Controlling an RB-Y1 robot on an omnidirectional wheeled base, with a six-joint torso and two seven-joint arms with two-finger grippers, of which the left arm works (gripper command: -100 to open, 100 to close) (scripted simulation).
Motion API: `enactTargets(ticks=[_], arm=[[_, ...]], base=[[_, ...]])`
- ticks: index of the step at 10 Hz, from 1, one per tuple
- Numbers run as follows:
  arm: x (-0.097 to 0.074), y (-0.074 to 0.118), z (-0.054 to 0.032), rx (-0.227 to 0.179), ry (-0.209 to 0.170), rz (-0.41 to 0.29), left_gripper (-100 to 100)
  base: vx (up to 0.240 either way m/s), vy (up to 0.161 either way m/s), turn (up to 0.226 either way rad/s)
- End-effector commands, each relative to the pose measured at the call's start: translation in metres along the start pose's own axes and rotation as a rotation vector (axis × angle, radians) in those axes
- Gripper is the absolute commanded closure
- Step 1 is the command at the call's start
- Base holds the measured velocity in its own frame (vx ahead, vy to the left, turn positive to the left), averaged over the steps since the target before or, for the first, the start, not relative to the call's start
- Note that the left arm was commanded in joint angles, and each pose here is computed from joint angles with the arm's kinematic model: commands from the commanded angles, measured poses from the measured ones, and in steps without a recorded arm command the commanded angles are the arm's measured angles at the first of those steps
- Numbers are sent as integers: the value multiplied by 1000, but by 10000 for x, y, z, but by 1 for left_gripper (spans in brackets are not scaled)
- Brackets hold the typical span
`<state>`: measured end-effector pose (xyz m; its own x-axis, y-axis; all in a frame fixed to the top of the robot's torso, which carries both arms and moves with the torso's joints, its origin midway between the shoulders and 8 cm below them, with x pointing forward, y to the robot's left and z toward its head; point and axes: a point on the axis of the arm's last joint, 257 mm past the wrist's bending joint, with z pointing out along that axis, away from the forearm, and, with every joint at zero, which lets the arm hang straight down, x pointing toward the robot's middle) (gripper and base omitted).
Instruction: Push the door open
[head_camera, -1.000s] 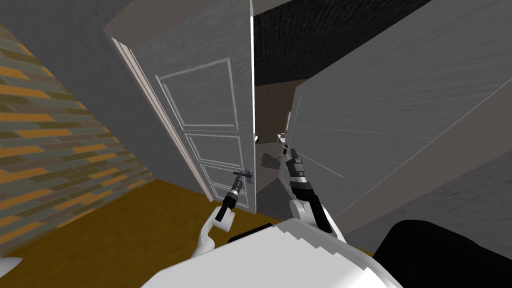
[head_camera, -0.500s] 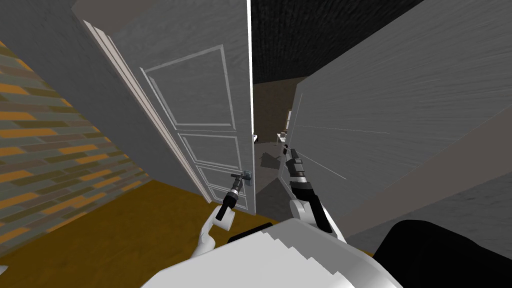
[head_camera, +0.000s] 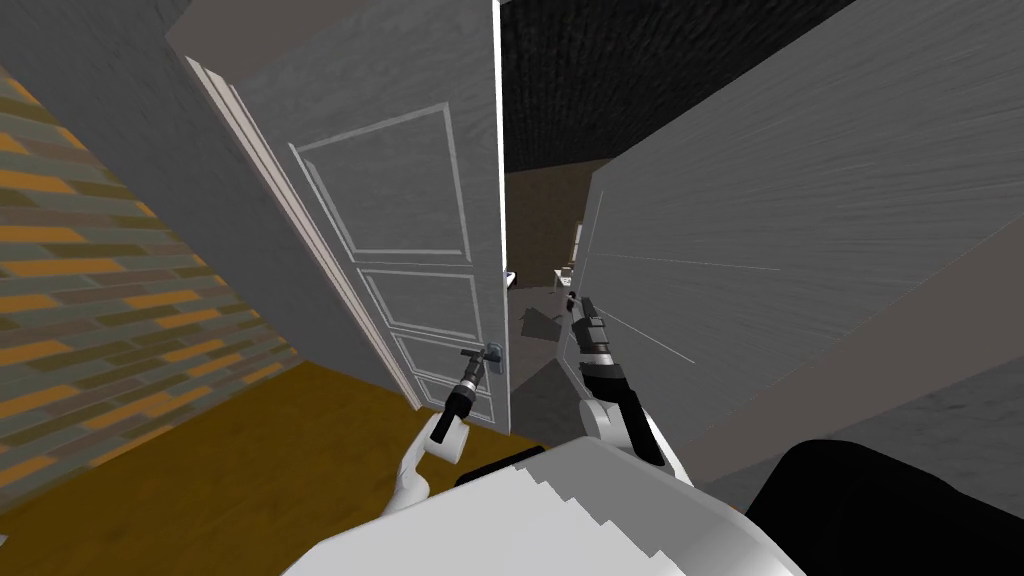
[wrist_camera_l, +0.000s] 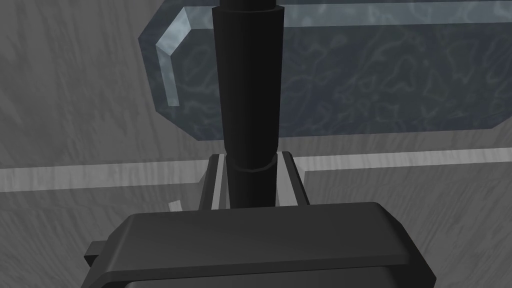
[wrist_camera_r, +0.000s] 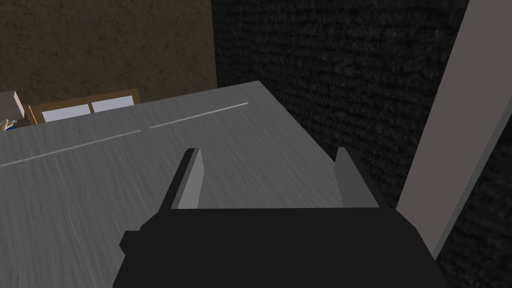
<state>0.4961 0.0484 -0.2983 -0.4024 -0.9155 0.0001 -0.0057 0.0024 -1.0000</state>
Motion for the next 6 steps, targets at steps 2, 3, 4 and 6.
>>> enactTargets(ticks=[2,3,4,6], arm=[[-163,-83,53,17,-26,9,100],[-245,-81,59,16,-41,13,100],[-288,-81,62,16,-49,15,100],[-429,-79,69,14,-76,20,100]], base=[[117,-121,49],[164,-125,50],[163,-131,33],[146,-161,80]])
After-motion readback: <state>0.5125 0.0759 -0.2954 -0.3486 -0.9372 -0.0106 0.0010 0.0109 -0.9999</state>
